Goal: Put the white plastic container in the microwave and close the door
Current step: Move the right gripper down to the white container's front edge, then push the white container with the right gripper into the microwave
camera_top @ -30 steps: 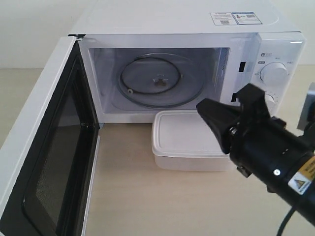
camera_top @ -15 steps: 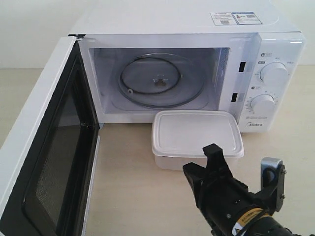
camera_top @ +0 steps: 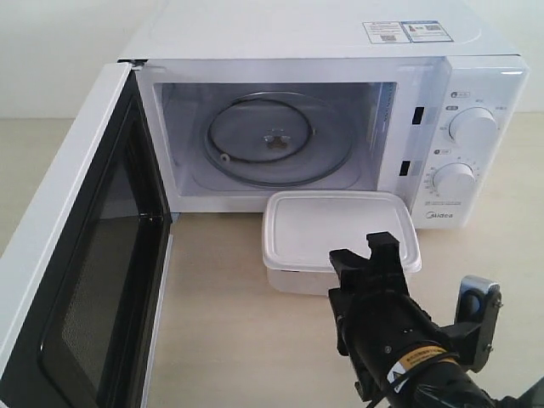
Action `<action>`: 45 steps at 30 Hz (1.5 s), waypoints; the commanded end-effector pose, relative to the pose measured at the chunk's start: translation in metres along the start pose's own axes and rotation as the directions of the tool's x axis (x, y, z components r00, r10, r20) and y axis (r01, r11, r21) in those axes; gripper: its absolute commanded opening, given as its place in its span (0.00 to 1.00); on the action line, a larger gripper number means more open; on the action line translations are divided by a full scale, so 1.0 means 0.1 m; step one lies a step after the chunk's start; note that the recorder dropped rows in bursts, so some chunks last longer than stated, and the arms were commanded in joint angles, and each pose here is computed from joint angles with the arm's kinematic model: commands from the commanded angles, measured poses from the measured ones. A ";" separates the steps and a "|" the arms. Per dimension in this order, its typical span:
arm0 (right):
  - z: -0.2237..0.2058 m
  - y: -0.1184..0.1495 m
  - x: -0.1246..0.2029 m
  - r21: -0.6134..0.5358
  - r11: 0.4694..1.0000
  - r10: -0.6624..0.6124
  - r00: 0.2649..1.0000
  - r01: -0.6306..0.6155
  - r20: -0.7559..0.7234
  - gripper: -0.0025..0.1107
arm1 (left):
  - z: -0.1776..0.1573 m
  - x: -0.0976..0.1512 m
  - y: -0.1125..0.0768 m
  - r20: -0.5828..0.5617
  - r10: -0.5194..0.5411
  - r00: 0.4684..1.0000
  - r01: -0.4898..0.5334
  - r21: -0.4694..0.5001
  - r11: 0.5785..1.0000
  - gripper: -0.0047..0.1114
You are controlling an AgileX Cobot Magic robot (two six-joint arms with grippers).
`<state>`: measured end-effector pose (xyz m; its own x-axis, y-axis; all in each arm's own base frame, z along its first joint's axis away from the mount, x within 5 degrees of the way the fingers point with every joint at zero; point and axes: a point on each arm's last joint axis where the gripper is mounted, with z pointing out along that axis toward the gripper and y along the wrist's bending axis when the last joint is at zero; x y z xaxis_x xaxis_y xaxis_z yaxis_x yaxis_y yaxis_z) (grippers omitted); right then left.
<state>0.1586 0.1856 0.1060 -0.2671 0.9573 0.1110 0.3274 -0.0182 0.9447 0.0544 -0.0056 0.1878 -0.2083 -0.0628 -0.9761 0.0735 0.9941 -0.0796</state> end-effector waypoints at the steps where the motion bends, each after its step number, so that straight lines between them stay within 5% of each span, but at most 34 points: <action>1: 0.03 -0.07 0.01 0.076 0.996 0.032 0.999 -0.035 0.044 0.45 | 0.00 0.01 0.00 -0.001 -0.006 1.000 0.007 0.007 1.000 0.08; 4: 0.09 -0.06 0.02 0.012 0.999 0.045 0.997 -0.046 0.065 0.45 | 0.00 0.01 0.00 -0.001 -0.006 1.000 0.007 0.007 1.000 0.08; 6: 0.12 -0.13 0.06 0.078 0.995 0.063 0.995 -0.069 0.072 0.45 | 0.00 0.01 0.00 -0.001 -0.006 1.000 0.007 0.007 1.000 0.08; 9: 0.19 -0.11 0.09 0.008 0.996 0.091 0.993 -0.092 0.081 0.45 | 0.00 0.01 0.00 -0.001 -0.006 1.000 0.007 0.007 1.000 0.08; 30: 0.44 -0.01 -0.17 0.019 0.994 0.101 0.988 -0.104 0.113 0.45 | 0.00 0.01 0.00 -0.001 -0.006 1.000 0.007 0.007 1.000 0.08; 33: 0.44 -0.01 -0.17 0.021 0.996 0.089 0.990 -0.092 0.113 0.36 | 0.00 0.01 0.00 -0.001 -0.006 1.000 0.007 0.007 1.000 0.08; 38: 0.44 0.00 -0.17 0.022 0.998 0.063 0.992 -0.066 0.112 0.02 | 0.00 0.01 0.00 -0.001 -0.006 1.000 0.007 0.007 1.000 0.08; 45: 0.43 0.05 -0.09 -0.036 0.999 0.039 0.998 -0.038 0.051 0.02 | 0.00 0.01 0.00 -0.001 -0.006 1.000 0.007 0.007 1.000 0.08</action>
<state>0.1957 0.1870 0.0859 -0.1844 0.9720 0.1456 0.4115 -0.0582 0.9095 0.0544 -0.0056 0.1878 -0.2083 -0.0628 -0.9761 0.0735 0.9941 -0.0796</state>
